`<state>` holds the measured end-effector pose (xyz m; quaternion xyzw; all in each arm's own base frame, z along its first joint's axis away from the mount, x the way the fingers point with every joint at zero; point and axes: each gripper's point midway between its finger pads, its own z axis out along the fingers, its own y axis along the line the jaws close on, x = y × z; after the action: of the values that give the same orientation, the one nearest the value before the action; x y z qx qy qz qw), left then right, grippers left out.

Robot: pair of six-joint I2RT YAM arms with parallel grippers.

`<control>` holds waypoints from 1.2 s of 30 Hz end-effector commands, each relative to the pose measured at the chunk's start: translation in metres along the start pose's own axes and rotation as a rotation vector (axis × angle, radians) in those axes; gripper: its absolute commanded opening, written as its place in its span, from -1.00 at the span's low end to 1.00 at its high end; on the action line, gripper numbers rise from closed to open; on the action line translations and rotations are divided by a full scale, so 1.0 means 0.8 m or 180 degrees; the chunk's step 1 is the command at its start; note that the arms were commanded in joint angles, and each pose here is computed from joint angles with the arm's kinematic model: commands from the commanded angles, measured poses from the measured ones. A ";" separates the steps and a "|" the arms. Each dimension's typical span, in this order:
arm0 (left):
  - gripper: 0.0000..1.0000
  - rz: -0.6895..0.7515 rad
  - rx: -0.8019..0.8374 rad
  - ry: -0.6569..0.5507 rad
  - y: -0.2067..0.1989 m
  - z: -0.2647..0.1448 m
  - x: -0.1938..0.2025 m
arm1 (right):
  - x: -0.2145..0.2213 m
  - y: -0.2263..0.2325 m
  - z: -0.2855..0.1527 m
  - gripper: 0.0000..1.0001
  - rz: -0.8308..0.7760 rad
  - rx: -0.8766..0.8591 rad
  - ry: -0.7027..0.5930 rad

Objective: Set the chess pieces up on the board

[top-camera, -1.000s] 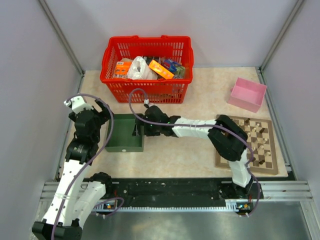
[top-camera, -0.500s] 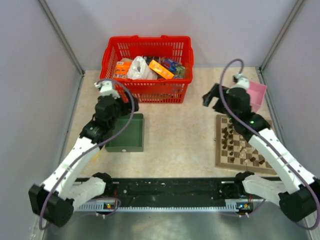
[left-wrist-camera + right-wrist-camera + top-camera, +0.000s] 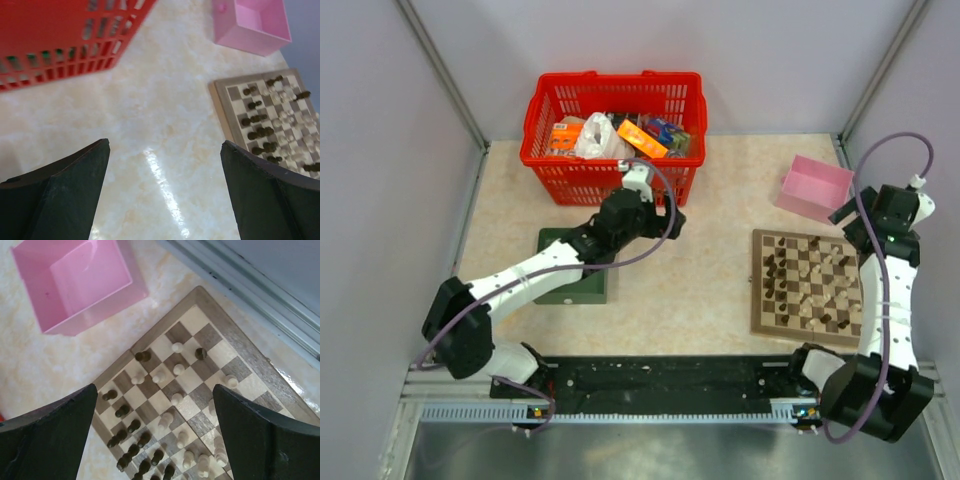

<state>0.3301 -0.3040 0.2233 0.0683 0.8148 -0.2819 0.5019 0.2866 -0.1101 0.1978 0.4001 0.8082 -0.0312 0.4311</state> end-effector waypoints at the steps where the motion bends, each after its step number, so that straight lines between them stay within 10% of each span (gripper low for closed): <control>1: 0.95 0.0005 0.0595 0.0005 -0.076 0.014 -0.001 | -0.025 -0.034 0.005 0.98 0.0337 0.0408 -0.0243; 36: 0.93 0.0018 0.1191 0.0807 -0.136 0.087 0.120 | 0.044 -0.212 0.081 0.81 0.1499 0.1553 -0.0249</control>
<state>0.2867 -0.4272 0.1296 0.1996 0.8346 -0.3760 0.3495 0.2056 -0.2159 0.0854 0.6535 0.6632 -0.1360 0.3386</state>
